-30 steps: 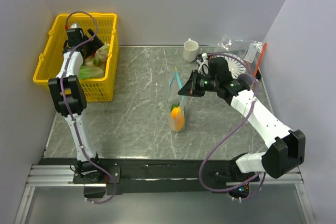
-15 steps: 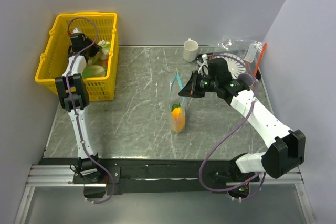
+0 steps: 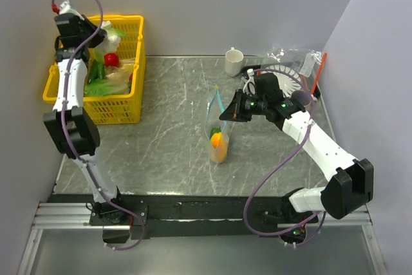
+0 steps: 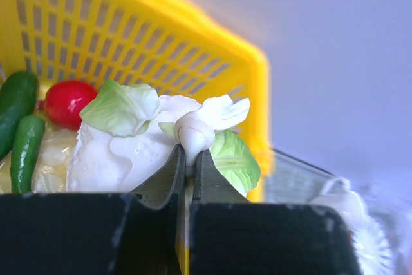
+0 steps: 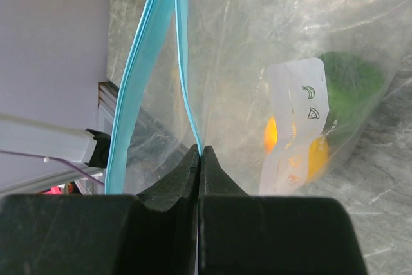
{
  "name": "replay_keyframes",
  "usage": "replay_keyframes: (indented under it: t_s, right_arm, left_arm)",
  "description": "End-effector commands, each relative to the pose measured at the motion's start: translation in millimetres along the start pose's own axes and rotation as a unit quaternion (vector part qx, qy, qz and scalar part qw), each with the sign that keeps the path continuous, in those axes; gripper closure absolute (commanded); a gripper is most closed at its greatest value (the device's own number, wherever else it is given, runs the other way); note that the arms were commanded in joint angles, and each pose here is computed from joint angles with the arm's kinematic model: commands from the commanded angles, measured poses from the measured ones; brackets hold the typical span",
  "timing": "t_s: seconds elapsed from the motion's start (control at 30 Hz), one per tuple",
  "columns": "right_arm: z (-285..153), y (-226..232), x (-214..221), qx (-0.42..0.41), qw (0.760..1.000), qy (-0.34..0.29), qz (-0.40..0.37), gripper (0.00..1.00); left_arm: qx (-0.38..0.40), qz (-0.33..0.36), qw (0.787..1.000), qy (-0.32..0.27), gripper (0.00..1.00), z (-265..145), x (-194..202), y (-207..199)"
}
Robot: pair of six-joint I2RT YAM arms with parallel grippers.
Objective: Place the food in the zip-top bag and seal the zipper
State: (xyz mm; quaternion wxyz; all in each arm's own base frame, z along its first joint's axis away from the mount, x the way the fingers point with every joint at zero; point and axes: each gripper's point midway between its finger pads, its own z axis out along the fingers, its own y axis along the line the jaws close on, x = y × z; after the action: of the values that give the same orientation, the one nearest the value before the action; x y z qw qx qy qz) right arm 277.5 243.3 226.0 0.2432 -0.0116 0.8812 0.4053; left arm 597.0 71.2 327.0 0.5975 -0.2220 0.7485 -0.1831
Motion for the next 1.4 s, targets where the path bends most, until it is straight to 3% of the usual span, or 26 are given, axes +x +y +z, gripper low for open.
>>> replay_keyframes:
  t_s: [0.0, 0.17, 0.33, 0.4, 0.43, 0.57, 0.83, 1.1, 1.2, 1.37]
  right_arm:
    - [-13.1, 16.8, -9.8, -0.024, 0.999, -0.023, -0.023, 1.0]
    - [-14.8, 22.5, -11.6, -0.035, 0.999, -0.024, -0.025, 1.0]
    - [-16.7, 28.8, -14.3, -0.043, 0.998, -0.024, -0.026, 1.0]
    - [-15.8, 28.8, -15.0, -0.044, 0.998, -0.024, -0.025, 1.0]
    - [-15.5, 29.2, -16.0, -0.044, 0.998, -0.026, -0.024, 1.0]
    - [-16.1, 30.4, -17.0, -0.044, 0.998, -0.026, -0.024, 1.0]
    - [-17.3, 34.6, -17.6, -0.053, 0.998, -0.025, -0.021, 1.0]
    - [-18.9, 36.5, -19.1, -0.054, 0.998, -0.027, -0.023, 1.0]
    - [-19.4, 36.9, -20.0, -0.055, 0.998, -0.028, -0.023, 1.0]
    - [-23.7, 38.5, -22.9, -0.059, 0.997, -0.036, -0.021, 1.0]
  left_arm:
    - [0.072, 0.01, 0.997, -0.012, 0.99, -58.4, -27.1, -55.8]
    - [0.162, 0.011, 0.987, -0.024, 0.99, -133.1, -37.0, -120.3]
    - [0.275, -0.001, 0.961, -0.009, 0.99, -209.7, -18.2, -190.0]
    - [0.329, -0.005, 0.944, -0.017, 0.99, -234.1, -6.9, -224.5]
    - [0.385, -0.048, 0.922, 0.0, 0.99, -268.3, 21.5, -260.0]
    - [0.449, -0.116, 0.886, 0.019, 0.99, -300.7, 47.6, -291.6]
    - [0.506, -0.233, 0.826, 0.09, 0.99, -332.4, 111.8, -324.6]
    - [0.571, -0.337, 0.734, 0.149, 0.99, -370.0, 145.4, -344.4]
    - [0.576, -0.343, 0.723, 0.167, 0.99, -377.3, 156.5, -350.6]
    - [0.535, -0.362, 0.746, 0.16, 0.99, -377.2, 171.7, -335.3]
